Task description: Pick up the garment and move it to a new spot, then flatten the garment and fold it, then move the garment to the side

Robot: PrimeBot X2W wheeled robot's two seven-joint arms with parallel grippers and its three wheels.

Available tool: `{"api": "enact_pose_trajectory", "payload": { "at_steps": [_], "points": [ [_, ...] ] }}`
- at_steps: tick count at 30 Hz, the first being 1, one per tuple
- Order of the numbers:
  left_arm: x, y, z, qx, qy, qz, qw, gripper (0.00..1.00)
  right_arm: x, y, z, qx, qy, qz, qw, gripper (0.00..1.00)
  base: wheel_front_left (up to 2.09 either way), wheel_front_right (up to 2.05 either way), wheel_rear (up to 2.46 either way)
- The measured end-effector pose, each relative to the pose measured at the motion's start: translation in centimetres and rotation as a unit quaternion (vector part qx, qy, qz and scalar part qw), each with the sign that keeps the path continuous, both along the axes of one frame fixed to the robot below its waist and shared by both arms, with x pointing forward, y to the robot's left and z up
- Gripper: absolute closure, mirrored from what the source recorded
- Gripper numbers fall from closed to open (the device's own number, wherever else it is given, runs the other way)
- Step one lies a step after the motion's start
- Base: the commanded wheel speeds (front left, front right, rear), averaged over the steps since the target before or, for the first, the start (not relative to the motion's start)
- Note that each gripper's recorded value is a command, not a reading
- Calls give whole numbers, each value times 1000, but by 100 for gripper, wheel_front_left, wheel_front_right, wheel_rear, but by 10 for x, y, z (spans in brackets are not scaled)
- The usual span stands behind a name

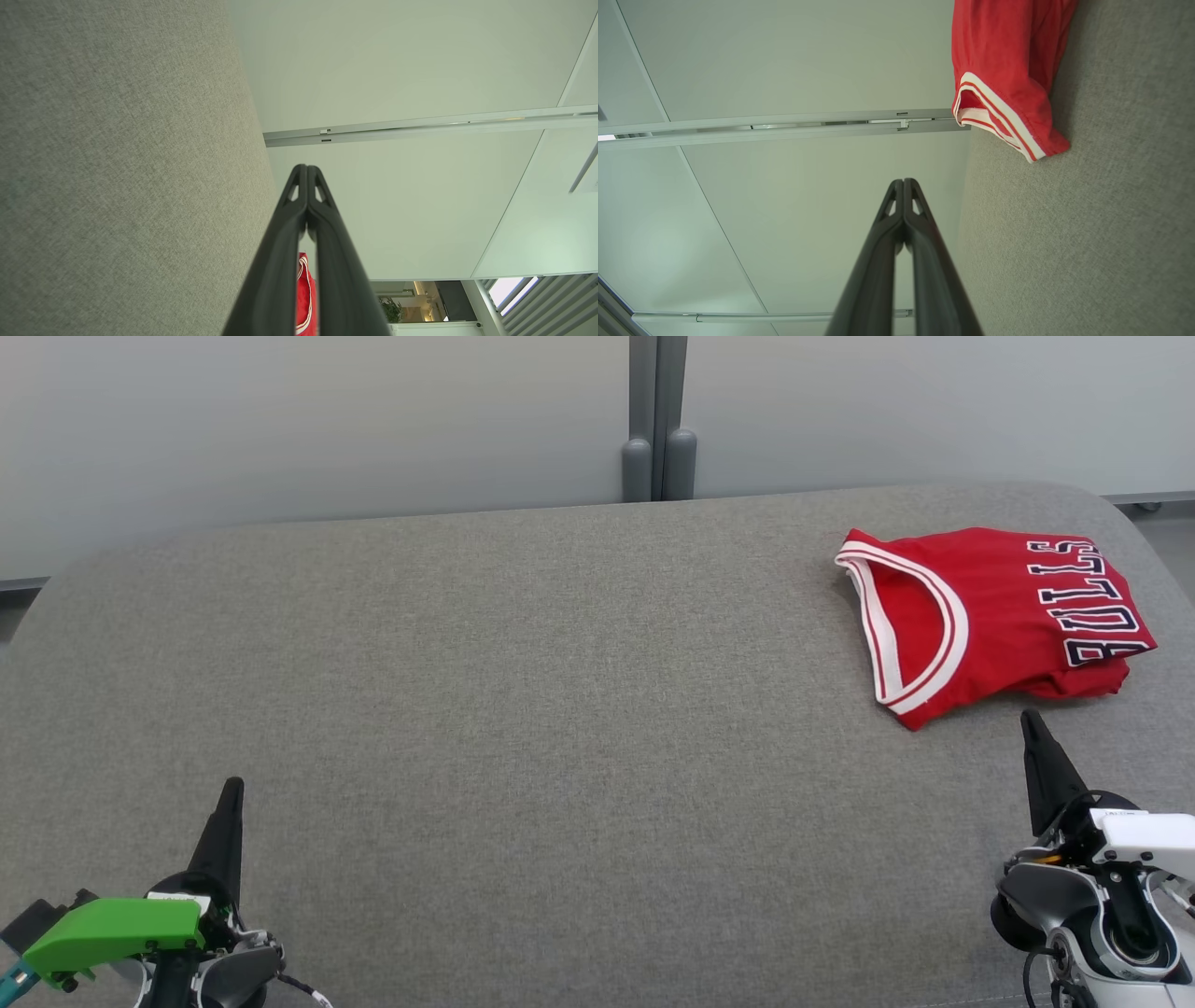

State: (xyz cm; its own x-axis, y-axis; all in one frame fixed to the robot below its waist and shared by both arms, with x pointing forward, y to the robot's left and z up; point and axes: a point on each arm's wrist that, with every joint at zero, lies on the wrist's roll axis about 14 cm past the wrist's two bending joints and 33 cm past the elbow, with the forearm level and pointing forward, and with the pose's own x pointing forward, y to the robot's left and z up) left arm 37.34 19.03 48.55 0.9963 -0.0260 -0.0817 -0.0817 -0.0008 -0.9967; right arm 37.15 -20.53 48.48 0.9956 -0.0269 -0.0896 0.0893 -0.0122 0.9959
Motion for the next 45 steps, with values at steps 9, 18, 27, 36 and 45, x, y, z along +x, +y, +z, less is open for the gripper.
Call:
{"api": "enact_pose_trajectory", "payload": {
  "at_steps": [9, 18, 27, 36, 45],
  "points": [
    [0, 0, 0, 0, 0, 0, 1000, 100, 0, 0, 0, 0, 0, 0, 1000, 100, 0, 0, 0],
    [0, 0, 0, 0, 0, 0, 1000, 100, 0, 0, -1, 1, 1, 0, 1000, 100, 0, 0, 0],
    [0, 0, 0, 0, 0, 0, 1000, 100, 0, 0, -1, 1, 2, -1, 1000, 100, 0, 0, 0],
    [0, 0, 0, 0, 0, 0, 1000, 100, 0, 0, -2, 1, 2, -1, 1000, 100, 0, 0, 0],
    [0, 0, 0, 0, 0, 0, 1000, 100, 0, 0, -2, 1, 3, -1, 1000, 100, 0, 0, 0]
  ]
}}
